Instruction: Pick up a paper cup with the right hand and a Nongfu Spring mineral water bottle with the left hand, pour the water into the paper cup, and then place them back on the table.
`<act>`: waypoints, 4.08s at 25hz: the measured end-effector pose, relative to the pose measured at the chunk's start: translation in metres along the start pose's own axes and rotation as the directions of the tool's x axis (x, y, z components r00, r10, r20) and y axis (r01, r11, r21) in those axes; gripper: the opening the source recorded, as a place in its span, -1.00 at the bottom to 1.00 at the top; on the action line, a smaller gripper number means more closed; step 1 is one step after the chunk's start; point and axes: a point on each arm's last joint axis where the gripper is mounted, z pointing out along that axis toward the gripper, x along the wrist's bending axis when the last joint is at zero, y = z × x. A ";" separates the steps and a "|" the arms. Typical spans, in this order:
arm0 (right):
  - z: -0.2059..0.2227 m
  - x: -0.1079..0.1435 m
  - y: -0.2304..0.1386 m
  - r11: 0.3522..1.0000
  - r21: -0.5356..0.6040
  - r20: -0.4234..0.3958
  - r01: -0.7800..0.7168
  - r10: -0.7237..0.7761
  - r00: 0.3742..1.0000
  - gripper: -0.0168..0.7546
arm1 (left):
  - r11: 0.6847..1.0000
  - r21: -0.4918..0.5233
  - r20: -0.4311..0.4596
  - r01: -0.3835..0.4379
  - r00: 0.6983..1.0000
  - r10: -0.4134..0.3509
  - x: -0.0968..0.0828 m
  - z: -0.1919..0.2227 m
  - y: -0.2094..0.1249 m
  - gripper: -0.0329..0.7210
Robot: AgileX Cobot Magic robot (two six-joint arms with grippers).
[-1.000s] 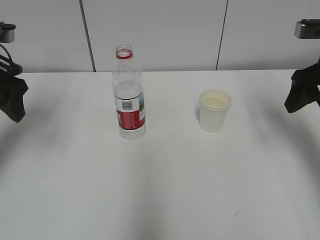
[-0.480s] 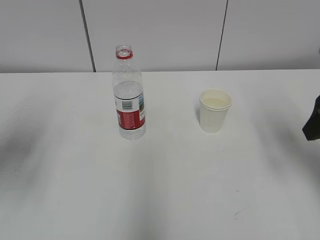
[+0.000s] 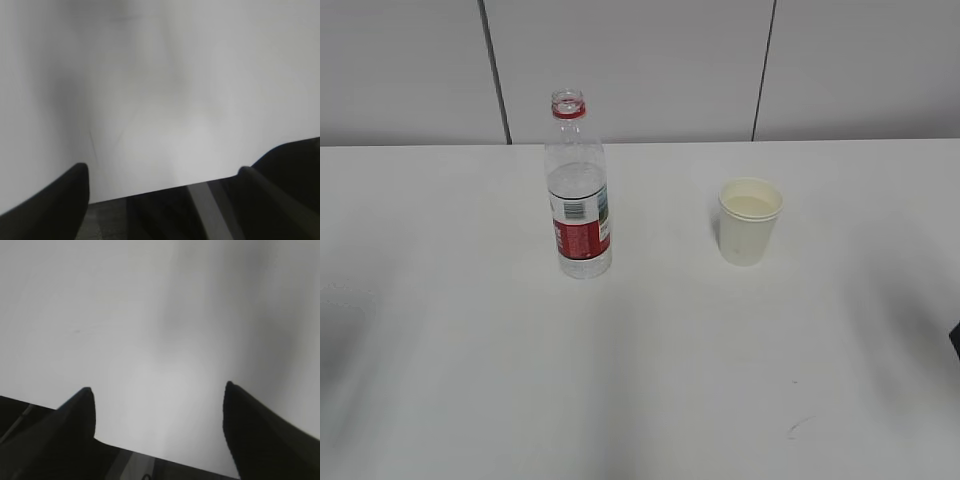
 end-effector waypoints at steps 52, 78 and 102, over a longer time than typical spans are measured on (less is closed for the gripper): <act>-0.075 0.054 -0.168 0.817 -0.546 0.123 0.183 -0.138 0.983 0.58 | 0.692 -0.721 0.023 0.034 0.999 -0.026 -0.012 -0.073 -0.145 0.53; -0.080 0.056 -0.187 0.758 -0.616 0.136 0.214 -0.166 0.977 0.58 | 0.690 -0.723 0.021 0.034 0.999 -0.026 -0.012 -0.073 -0.146 0.45; -0.080 0.054 -0.187 0.767 -0.621 0.121 0.161 -0.110 0.987 0.58 | 0.690 -0.723 0.021 0.034 0.999 -0.026 -0.012 -0.073 -0.146 0.42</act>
